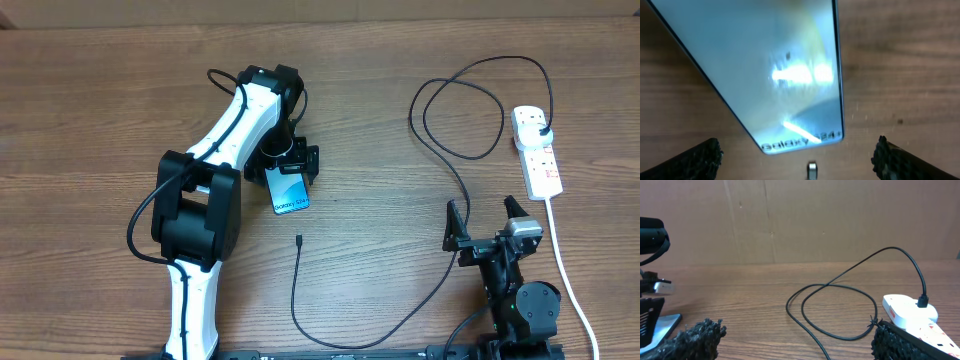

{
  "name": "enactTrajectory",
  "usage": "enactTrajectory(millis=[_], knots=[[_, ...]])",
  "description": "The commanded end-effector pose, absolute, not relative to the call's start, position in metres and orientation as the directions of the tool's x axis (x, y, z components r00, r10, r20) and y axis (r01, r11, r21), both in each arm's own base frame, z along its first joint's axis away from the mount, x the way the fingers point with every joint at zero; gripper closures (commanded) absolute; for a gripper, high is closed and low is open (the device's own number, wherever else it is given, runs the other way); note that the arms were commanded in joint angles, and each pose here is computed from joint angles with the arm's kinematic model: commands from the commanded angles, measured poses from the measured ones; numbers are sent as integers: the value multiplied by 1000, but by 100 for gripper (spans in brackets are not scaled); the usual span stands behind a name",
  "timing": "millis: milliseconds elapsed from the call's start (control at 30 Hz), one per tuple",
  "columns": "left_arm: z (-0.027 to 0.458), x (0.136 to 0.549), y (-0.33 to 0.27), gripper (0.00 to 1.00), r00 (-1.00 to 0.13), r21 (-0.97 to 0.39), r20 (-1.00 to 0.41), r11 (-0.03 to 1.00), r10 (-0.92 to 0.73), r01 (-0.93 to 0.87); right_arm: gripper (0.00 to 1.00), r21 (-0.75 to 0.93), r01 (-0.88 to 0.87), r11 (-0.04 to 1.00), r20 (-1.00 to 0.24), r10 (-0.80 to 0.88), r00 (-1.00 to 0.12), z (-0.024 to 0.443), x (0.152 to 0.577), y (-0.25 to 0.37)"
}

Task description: Plug charger to phone and switch on socket

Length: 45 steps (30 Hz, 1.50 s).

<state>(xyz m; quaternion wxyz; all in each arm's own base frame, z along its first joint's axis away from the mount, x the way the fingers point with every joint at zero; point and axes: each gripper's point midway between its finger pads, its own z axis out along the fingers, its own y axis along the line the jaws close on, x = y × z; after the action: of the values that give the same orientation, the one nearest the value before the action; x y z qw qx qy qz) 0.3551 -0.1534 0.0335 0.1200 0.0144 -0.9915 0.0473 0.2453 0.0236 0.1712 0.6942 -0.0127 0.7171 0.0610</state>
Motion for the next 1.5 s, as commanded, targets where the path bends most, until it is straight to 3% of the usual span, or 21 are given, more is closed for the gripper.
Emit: enactTrajectory(millis=[0, 467, 1100, 1467], knots=[[27, 368, -145, 0, -979, -22, 191, 997, -68, -73, 0, 62, -110, 992, -998, 59, -31, 169, 245, 25], [6, 367, -135, 0, -958, 68, 153, 970, -242, -234, 0, 62, -109, 992, -998, 59, -31, 169, 245, 25], [-46, 333, -131, 0, -962, 59, 207, 984, -176, -167, 0, 62, -109, 992, -998, 59, -31, 169, 245, 25], [-52, 329, -134, 0, -960, 42, 218, 984, -177, -172, 0, 62, -110, 992, -998, 59, -31, 169, 245, 25]])
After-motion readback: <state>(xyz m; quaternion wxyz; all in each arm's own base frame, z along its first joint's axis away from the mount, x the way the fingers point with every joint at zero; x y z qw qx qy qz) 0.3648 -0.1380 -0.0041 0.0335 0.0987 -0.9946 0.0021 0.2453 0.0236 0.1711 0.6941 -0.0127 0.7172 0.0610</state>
